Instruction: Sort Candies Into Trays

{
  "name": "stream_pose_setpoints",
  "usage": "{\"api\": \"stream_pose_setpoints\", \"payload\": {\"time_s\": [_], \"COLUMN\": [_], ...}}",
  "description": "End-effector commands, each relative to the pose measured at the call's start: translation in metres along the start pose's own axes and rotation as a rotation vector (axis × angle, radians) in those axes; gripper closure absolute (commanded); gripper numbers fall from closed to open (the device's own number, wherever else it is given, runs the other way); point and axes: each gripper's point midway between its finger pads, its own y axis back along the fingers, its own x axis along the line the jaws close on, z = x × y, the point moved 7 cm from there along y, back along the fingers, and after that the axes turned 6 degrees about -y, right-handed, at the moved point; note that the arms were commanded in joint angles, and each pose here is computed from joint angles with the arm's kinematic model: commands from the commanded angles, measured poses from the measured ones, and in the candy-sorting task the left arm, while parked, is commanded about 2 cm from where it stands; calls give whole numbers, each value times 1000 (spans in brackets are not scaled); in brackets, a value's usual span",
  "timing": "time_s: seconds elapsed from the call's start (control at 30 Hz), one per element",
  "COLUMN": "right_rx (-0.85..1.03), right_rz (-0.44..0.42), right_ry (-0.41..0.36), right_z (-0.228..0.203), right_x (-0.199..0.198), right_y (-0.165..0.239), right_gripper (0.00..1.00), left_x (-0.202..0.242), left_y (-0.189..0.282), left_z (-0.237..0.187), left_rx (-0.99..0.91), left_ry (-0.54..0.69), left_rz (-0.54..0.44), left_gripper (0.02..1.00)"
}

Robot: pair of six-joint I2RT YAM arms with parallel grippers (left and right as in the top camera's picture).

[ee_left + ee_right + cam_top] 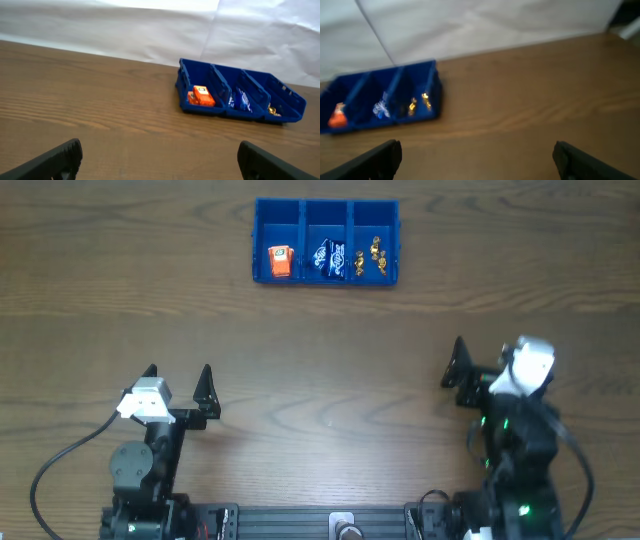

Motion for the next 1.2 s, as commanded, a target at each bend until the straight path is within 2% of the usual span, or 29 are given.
{"api": "stream_pose_setpoints", "payload": {"time_s": [0.03,0.2,0.47,0.67,1.2], "right_rx": [-75,-123,-158,-163,-155], "right_rz": [122,136,188,238,214], "right_ry": [3,17,113,219,219], "right_z": [-36,-54,-69,-70,-71], "right_x": [-1,-6,-3,3,1], "right_y": [2,0,-4,-3,-4], "right_gripper": [3,3,3,3,3], "left_x": [0,0,0,0,0], "left_y": [-1,-1,-1,-1,-1], "left_z": [-13,-13,-13,-13,-13], "left_rx": [49,49,49,49,49], "left_ry": [0,-1,-1,-1,-1], "left_rz": [-13,-13,-13,-13,-13], "left_gripper": [20,23,20,23,20]}}
